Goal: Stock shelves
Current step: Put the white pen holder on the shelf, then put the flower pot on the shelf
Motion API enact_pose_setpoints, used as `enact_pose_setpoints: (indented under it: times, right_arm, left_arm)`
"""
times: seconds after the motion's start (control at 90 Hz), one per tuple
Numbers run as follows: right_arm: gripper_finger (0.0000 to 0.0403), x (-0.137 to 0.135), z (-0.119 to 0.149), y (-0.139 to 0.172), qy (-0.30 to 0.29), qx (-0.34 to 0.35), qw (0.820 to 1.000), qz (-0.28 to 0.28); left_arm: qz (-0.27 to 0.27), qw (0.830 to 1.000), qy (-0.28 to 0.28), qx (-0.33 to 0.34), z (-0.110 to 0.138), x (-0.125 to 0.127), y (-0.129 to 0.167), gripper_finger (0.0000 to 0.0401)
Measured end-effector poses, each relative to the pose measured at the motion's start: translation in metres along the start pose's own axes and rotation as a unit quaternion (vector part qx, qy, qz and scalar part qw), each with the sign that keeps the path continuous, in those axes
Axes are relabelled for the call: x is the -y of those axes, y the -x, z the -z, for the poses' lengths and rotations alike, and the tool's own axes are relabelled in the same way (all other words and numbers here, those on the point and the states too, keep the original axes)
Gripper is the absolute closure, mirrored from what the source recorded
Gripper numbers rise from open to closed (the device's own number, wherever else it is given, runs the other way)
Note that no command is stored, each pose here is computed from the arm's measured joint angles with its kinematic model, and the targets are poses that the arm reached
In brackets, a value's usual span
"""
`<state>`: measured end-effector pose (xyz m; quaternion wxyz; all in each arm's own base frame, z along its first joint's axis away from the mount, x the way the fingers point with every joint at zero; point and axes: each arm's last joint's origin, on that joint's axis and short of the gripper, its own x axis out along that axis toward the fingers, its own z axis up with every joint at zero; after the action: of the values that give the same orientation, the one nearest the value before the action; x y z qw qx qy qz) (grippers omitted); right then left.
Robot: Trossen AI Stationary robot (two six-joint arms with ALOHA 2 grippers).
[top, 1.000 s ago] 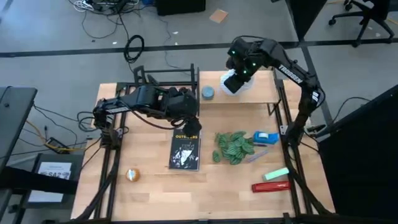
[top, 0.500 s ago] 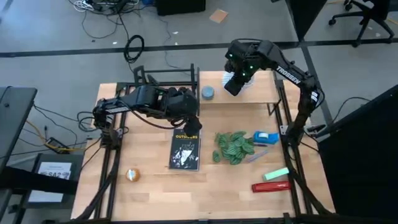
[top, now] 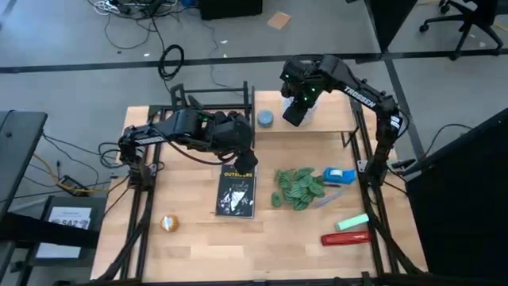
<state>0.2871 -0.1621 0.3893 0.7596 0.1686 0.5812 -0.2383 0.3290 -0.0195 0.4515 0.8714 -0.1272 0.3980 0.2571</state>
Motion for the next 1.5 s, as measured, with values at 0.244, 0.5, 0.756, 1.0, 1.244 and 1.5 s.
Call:
enact_pose_setpoints:
  times: [0.244,0.5,0.756,1.0,1.244,1.5]
  right_arm:
    - [0.0285,0.0,0.0,0.001,0.0,0.001,1.0,0.0]
    - [0.0237,0.003,-0.003,0.001,-0.002,0.018,1.0,0.008]
    - [0.0242,0.006,-0.008,0.009,-0.009,0.053,0.999,0.007]
    - [0.0241,0.005,0.001,0.058,-0.011,0.119,0.993,0.001]
    - [0.0247,-0.009,0.046,0.125,-0.018,0.22,0.974,-0.045]
    - [0.025,-0.045,0.116,0.177,0.022,0.268,0.952,-0.146]
  left_arm:
    - [0.0,1.0,0.0,0.0,0.0,0.0,0.0,0.0089]
    - [0.0,1.0,0.0,0.0,0.0,0.0,0.0,0.0089]
    - [0.0,1.0,0.0,0.0,0.0,0.0,0.0,0.0089]
    - [0.0,1.0,0.0,0.0,0.0,0.0,0.0,0.0089]
    - [0.0,1.0,-0.001,0.001,0.0,0.0,0.0,0.0089]
    - [0.001,1.0,-0.026,0.001,0.001,0.002,0.001,0.0089]
